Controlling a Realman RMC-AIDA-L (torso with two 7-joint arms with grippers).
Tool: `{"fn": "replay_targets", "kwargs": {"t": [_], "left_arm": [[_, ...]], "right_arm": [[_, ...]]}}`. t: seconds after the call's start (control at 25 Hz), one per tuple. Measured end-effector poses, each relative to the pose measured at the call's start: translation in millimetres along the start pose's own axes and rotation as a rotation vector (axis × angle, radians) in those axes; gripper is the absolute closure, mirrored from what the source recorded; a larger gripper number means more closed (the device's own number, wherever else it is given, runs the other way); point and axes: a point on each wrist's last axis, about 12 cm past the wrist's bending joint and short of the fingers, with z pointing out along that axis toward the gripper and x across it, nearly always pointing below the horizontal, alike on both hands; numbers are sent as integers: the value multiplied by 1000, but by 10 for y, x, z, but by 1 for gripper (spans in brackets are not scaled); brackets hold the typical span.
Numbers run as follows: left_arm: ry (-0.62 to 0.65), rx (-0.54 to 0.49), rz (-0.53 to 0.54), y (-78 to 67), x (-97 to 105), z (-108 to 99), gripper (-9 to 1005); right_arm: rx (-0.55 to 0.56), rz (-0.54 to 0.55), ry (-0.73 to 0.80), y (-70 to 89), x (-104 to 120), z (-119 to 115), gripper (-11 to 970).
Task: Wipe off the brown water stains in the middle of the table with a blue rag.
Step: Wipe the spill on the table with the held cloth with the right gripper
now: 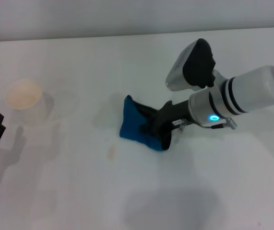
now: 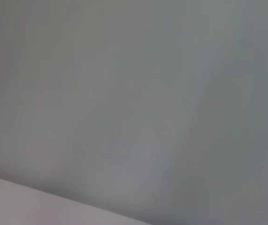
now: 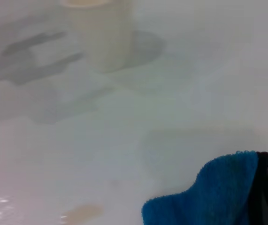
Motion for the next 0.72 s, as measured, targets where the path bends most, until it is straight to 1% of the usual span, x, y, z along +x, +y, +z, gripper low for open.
{"fn": "replay_targets", "kwargs": {"t": [0.2,0.36,0.4,0.44,0.6,0.72], "left_arm": [[-5,2,0,-2,-5,-2,211],[-17,4,-1,-4,-15,-22,210],[-19,4,-1,-4,-16,-26,210],[-19,4,-1,-4,-16,-26,210],[-20,5,-1,-4,-17,-29,210],[-20,7,0,-8,-18,-24,210]], "right_arm": [[83,27,0,-207,58,-118,854],[157,71,-8,-384,138,-223,851],[186,94,-11,-451,182,-262,850],[195,108,-13,-472,203,-274,850],[191,130,-15,-475,232,-274,846],[138,124,-3,-377,222,-219,844]]}}
